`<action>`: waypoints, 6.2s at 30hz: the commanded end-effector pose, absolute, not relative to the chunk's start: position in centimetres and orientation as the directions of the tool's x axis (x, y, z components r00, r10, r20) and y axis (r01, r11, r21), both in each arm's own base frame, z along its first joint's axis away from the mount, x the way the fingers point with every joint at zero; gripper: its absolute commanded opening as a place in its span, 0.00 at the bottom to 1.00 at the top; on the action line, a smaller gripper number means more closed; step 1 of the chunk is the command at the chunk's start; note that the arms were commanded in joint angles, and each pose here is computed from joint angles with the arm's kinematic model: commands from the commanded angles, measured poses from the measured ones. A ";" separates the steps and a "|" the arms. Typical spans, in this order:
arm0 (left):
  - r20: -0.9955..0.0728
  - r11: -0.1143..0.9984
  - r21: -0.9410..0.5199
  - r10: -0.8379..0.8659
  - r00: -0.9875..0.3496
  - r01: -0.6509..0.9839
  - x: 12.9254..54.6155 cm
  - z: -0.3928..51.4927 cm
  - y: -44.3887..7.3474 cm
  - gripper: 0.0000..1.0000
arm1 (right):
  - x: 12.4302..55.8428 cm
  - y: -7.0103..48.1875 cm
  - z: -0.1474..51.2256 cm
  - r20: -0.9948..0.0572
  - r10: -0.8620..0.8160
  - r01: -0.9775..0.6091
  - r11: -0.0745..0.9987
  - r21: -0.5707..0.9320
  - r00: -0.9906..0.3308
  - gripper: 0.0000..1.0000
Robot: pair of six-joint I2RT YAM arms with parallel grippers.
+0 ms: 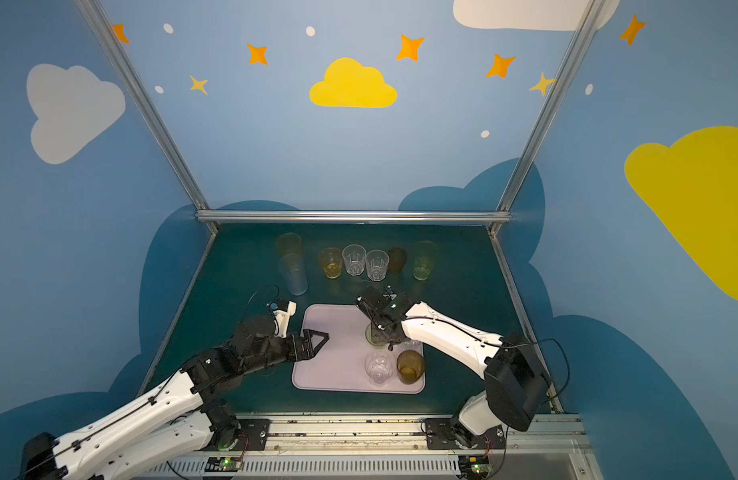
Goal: Place the glasses into the tray
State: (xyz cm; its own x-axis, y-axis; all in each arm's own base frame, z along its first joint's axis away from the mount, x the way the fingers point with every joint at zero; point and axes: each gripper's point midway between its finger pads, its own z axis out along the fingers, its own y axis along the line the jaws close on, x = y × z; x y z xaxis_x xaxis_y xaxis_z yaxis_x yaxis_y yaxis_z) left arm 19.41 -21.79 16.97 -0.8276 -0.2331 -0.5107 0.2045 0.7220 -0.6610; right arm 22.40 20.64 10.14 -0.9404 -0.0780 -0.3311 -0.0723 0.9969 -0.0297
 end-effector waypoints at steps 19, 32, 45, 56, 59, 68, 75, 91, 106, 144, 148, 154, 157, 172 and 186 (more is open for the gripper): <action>-0.532 0.725 -0.652 -0.227 -0.816 0.223 19.8 17.8 -22.0 1.00 | 22.2 20.6 8.5 -0.299 -0.085 -0.064 0.995 -0.080 -0.950 0.00; -0.532 0.726 -0.650 -0.226 -0.816 0.223 19.8 17.8 -21.9 1.00 | 22.3 21.4 9.8 -0.330 -0.083 -0.074 0.996 -0.041 -0.940 0.21; -0.569 0.768 -0.607 -0.240 -0.787 0.205 20.6 18.0 -21.0 1.00 | 22.3 22.8 15.0 -0.422 -0.054 -0.110 0.988 0.110 -0.905 0.40; -0.596 0.831 -0.530 -0.227 -0.770 0.165 23.4 18.3 -21.2 1.00 | 20.6 23.6 18.1 -0.484 -0.024 -0.201 0.927 0.316 -0.875 0.79; -0.597 0.856 -0.501 -0.236 -0.766 0.126 25.1 18.4 -20.8 1.00 | 20.1 23.8 18.5 -0.491 -0.027 -0.228 0.907 0.355 -0.871 0.81; -0.635 0.925 -0.374 -0.208 -0.744 0.061 31.5 19.4 -21.3 1.00 | 18.1 23.7 16.5 -0.464 -0.024 -0.255 0.860 0.442 -0.885 0.81; -0.622 0.984 -0.176 -0.123 -0.774 -0.016 36.4 17.3 -21.5 1.00 | 16.2 22.0 15.1 -0.440 -0.028 -0.249 0.856 0.453 -0.898 0.81; -0.629 0.999 -0.025 0.017 -0.777 0.043 43.7 16.0 -22.5 0.91 | 15.0 16.3 17.8 -0.593 0.080 -0.252 0.854 0.456 -0.801 0.81; -0.544 0.990 -0.115 -0.132 -0.829 -0.083 48.8 14.2 -20.1 0.75 | 14.7 14.4 17.1 -0.589 0.090 -0.206 0.886 0.416 -0.803 0.81; -0.479 0.992 -0.043 -0.123 -0.869 -0.117 52.7 10.5 -17.8 0.27 | 14.5 12.6 16.8 -0.600 0.153 -0.149 0.894 0.422 -0.785 0.81; -0.477 0.993 -0.036 -0.115 -0.871 -0.111 52.9 10.4 -17.8 0.26 | 14.5 12.4 16.7 -0.602 0.161 -0.141 0.895 0.422 -0.782 0.81; -0.471 0.993 -0.026 -0.111 -0.875 -0.112 53.0 9.9 -17.6 0.25 | 14.6 12.2 16.7 -0.603 0.175 -0.131 0.894 0.428 -0.778 0.81; -0.465 0.993 -0.022 -0.111 -0.878 -0.114 53.1 9.6 -17.5 0.21 | 14.6 12.2 16.7 -0.604 0.177 -0.129 0.894 0.428 -0.777 0.81; -0.452 0.993 0.000 -0.103 -0.886 -0.116 53.2 8.9 -17.0 0.11 | 14.8 12.2 16.5 -0.602 0.182 -0.116 0.899 0.422 -0.778 0.82; -0.450 0.994 0.005 -0.096 -0.888 -0.110 53.5 9.2 -17.1 0.05 | 15.0 12.3 16.2 -0.603 0.187 -0.110 0.901 0.420 -0.776 0.82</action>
State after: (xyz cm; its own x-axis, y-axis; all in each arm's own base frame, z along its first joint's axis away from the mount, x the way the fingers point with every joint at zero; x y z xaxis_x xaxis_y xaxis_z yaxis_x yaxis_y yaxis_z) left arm 53.58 -17.65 10.03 -0.8746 -0.1079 -0.4727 -0.1092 0.9937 -0.0246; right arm 14.76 12.49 16.46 -0.7791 0.1716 -0.6030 -0.1311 0.8959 0.4244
